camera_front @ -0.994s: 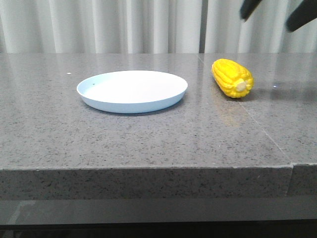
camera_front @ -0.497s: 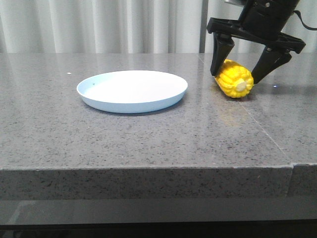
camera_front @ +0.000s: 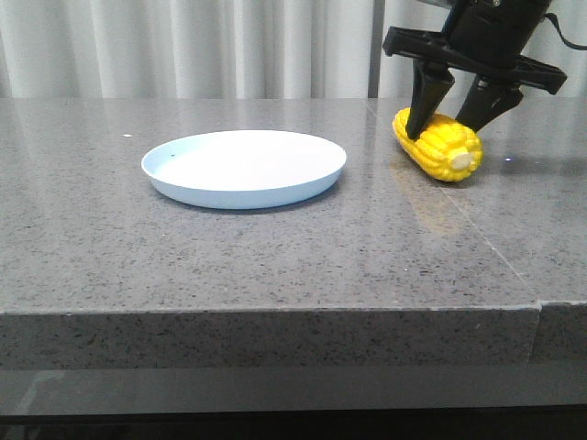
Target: Place corn on plate with both arms
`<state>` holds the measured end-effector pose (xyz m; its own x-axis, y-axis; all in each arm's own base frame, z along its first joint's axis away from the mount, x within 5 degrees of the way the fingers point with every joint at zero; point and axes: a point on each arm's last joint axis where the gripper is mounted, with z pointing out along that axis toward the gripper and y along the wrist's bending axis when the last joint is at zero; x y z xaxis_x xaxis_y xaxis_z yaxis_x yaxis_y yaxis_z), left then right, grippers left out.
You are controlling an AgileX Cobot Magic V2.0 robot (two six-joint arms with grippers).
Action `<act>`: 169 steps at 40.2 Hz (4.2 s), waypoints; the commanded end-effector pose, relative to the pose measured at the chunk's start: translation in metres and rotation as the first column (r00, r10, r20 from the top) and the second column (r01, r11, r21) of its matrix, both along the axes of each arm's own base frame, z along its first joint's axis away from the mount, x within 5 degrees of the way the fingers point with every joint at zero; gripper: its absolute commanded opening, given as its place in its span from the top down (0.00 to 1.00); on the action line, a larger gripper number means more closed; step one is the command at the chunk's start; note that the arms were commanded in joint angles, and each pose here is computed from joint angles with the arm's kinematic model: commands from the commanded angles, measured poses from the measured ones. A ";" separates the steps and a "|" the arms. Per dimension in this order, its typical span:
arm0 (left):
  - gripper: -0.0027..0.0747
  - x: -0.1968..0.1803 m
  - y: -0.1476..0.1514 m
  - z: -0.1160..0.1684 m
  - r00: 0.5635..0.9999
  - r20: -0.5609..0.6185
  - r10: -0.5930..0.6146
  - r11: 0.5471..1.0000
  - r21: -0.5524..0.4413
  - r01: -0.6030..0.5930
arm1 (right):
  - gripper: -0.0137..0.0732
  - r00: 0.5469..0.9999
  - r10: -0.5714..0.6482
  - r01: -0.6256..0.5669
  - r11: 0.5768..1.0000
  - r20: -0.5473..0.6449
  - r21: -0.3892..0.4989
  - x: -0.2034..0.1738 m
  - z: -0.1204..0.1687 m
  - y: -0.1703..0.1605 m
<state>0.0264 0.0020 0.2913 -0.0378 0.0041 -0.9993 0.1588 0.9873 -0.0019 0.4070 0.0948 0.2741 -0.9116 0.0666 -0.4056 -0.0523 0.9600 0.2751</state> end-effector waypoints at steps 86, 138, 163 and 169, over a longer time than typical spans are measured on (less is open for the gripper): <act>0.99 -0.001 -0.001 0.014 0.996 0.089 -0.011 1.000 -0.015 0.012 | 0.92 0.913 0.003 -0.022 0.999 0.409 0.043 -0.090 0.162 0.008; 0.99 -0.001 -0.001 0.014 0.996 0.089 -0.011 1.000 -0.015 0.012 | 0.92 0.494 -0.019 0.059 0.998 0.869 -0.012 -0.355 0.022 -0.085; 0.99 -0.001 -0.001 0.014 0.996 0.089 -0.011 1.000 -0.015 0.012 | 0.92 0.500 -0.018 0.060 0.998 0.866 -0.014 -0.355 0.021 -0.085; 0.99 -0.001 -0.001 0.014 0.996 0.089 -0.011 1.000 -0.015 0.012 | 0.92 0.500 -0.018 0.060 0.998 0.866 -0.014 -0.355 0.021 -0.085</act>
<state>0.0266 0.0019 0.2907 -0.0394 0.0045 -0.9992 0.1588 0.9873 -0.0018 0.0513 0.0096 0.2803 -0.2011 0.0585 -0.9778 -0.1986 0.9750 0.0991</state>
